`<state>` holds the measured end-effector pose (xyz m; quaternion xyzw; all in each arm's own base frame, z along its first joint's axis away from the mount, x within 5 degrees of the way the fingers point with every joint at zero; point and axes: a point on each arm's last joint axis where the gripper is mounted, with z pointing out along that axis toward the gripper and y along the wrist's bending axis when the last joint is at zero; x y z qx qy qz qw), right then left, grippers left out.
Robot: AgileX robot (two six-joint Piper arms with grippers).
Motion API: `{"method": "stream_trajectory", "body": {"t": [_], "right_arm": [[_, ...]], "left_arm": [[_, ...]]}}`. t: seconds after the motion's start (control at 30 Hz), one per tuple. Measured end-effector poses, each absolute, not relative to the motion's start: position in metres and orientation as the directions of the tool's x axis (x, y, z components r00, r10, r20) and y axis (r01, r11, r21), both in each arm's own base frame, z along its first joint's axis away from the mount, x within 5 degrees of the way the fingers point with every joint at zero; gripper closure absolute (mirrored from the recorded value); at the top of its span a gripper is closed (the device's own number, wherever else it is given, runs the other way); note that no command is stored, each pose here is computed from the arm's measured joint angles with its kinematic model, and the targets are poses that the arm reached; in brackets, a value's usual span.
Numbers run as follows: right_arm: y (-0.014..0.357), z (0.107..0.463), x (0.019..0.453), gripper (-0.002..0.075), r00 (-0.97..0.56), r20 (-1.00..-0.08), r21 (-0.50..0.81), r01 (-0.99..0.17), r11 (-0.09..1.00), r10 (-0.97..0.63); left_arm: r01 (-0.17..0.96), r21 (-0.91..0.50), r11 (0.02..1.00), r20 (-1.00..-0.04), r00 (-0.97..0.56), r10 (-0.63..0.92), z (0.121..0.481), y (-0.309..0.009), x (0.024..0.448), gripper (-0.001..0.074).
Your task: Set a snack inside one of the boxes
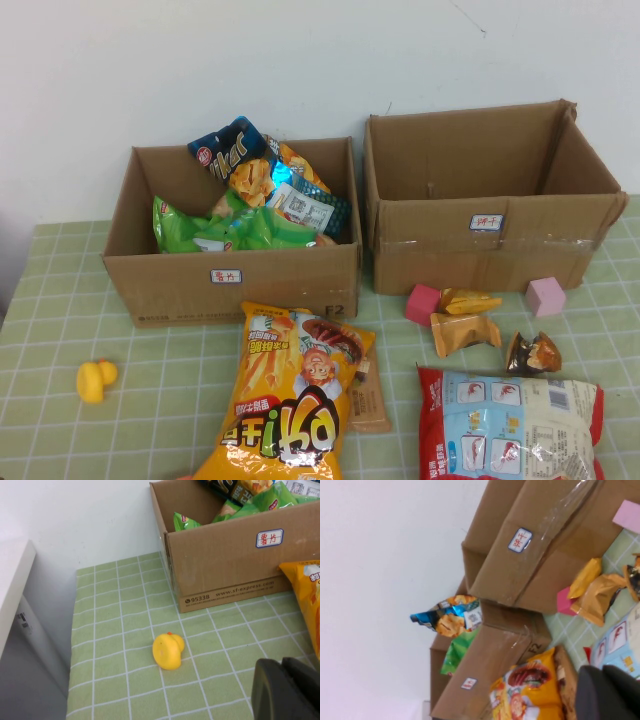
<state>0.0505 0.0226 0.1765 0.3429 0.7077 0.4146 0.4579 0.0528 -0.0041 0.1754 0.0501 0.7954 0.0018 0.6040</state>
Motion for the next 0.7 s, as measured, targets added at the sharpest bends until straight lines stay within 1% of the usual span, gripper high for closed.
{"method": "stream_trajectory", "body": {"t": [0.1, 0.17, 0.2, 0.27, 0.33, 0.43, 0.53, 0.6, 0.67, 0.7], "right_arm": [[0.023, 0.177, 0.051, 0.0729, -0.34, -0.34, 0.912, 0.109, 0.396, 0.876], [0.022, 0.178, 0.051, 0.0729, -0.334, -0.362, 0.905, 0.098, 0.414, 0.87], [0.022, 0.178, 0.051, 0.0729, -0.332, -0.434, 0.875, 0.067, 0.479, 0.838], [0.021, 0.179, 0.052, 0.073, -0.327, -0.517, 0.831, 0.029, 0.555, 0.791], [0.022, 0.188, 0.051, 0.0729, -0.32, -0.623, 0.76, -0.031, 0.649, 0.714], [0.023, 0.22, 0.045, 0.073, -0.262, -0.779, 0.616, -0.155, 0.772, 0.569], [0.025, 0.252, 0.039, 0.073, -0.229, -0.907, 0.405, -0.239, 0.882, 0.354], [0.027, 0.269, 0.039, 0.073, -0.244, -0.953, 0.247, -0.279, 0.928, 0.181], [0.028, 0.285, 0.04, 0.073, -0.283, -0.959, 0.083, -0.327, 0.941, -0.014], [0.028, 0.293, 0.041, 0.0729, -0.292, -0.952, 0.021, -0.348, 0.937, -0.087]], "left_arm": [[0.078, 0.063, 0.995, -0.961, -0.265, 0.082, 0.175, -0.004, 0.053, 0.0737], [0.078, 0.063, 0.995, -0.961, -0.265, 0.082, 0.175, -0.004, 0.053, 0.0737], [0.078, 0.063, 0.995, -0.961, -0.265, 0.082, 0.175, -0.004, 0.053, 0.0737], [0.078, 0.063, 0.995, -0.961, -0.265, 0.082, 0.175, -0.004, 0.053, 0.0737], [0.078, 0.063, 0.995, -0.961, -0.265, 0.082, 0.175, -0.004, 0.053, 0.0737], [0.078, 0.063, 0.995, -0.961, -0.265, 0.082, 0.175, -0.004, 0.053, 0.0737], [0.078, 0.063, 0.995, -0.961, -0.265, 0.082, 0.175, -0.004, 0.053, 0.0737], [0.078, 0.063, 0.995, -0.961, -0.265, 0.082, 0.175, -0.004, 0.053, 0.0737], [0.078, 0.063, 0.995, -0.961, -0.265, 0.082, 0.175, -0.004, 0.053, 0.0737], [0.078, 0.063, 0.995, -0.961, -0.265, 0.082, 0.175, -0.004, 0.053, 0.0737]]}}
